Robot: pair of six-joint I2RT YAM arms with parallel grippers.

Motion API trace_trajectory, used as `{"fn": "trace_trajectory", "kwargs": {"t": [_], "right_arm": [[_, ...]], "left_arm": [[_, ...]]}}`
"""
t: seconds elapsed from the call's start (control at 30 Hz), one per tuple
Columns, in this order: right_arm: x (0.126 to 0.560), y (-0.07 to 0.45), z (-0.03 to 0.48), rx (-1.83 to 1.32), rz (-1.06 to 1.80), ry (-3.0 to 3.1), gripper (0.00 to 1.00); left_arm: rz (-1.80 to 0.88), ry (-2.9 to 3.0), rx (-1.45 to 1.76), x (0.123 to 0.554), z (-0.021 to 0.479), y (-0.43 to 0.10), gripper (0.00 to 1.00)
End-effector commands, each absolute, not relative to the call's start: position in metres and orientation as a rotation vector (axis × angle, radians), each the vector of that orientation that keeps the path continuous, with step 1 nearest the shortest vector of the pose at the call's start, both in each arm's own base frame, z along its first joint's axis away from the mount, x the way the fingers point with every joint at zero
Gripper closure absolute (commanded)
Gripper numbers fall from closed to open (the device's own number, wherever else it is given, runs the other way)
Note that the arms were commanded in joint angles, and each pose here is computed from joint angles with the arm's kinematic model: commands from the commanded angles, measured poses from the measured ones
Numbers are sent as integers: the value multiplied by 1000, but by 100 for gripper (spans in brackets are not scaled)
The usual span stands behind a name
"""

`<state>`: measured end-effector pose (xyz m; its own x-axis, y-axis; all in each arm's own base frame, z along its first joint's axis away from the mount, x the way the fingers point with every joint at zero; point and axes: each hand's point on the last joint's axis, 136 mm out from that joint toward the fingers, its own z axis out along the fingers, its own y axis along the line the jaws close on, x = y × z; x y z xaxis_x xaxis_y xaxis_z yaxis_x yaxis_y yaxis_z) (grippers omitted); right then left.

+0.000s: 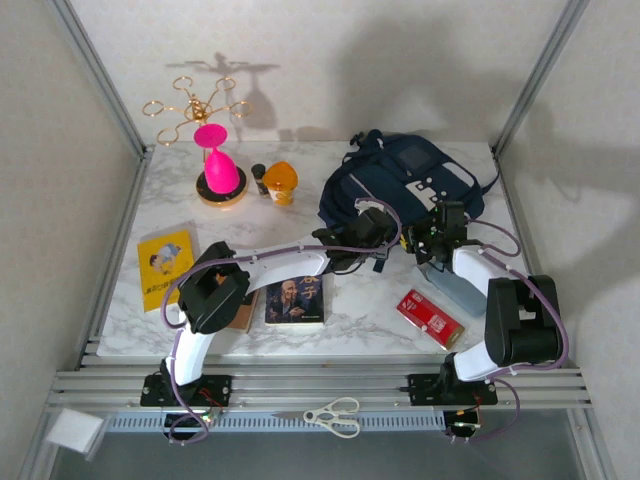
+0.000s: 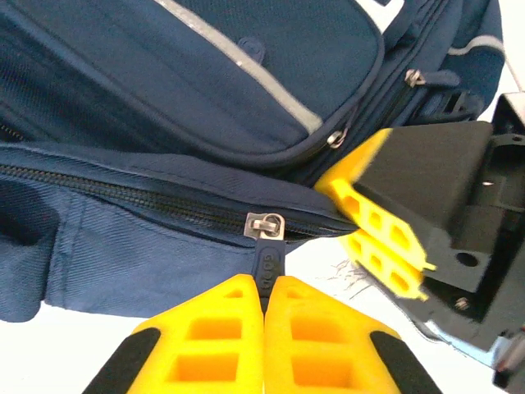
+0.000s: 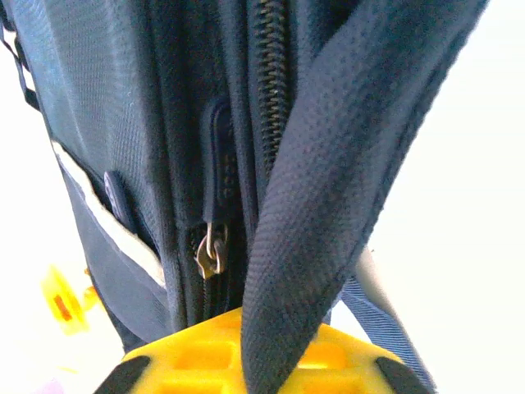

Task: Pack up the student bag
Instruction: Unzip the student bag at the top-right of the table.

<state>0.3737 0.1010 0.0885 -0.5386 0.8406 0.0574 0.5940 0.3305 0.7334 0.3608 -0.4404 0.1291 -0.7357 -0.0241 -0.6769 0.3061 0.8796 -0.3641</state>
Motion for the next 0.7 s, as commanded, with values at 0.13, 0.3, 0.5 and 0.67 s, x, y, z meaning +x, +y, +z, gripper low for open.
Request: {"fn": "trace_trajectory", "kwargs": {"t": [0.13, 0.3, 0.5, 0.67], "right_arm": [[398, 64, 132, 1002, 945, 2251, 100], [408, 36, 156, 899, 947, 2226, 100], [419, 29, 159, 869, 945, 2247, 100], [413, 39, 145, 887, 933, 2305, 75]], "left_arm": [[-531, 2332, 210, 371, 133, -402, 100], [-477, 2334, 210, 379, 130, -376, 100], [-542, 2305, 275, 376, 137, -378, 100], [-655, 2288, 306, 376, 139, -399, 100]]}}
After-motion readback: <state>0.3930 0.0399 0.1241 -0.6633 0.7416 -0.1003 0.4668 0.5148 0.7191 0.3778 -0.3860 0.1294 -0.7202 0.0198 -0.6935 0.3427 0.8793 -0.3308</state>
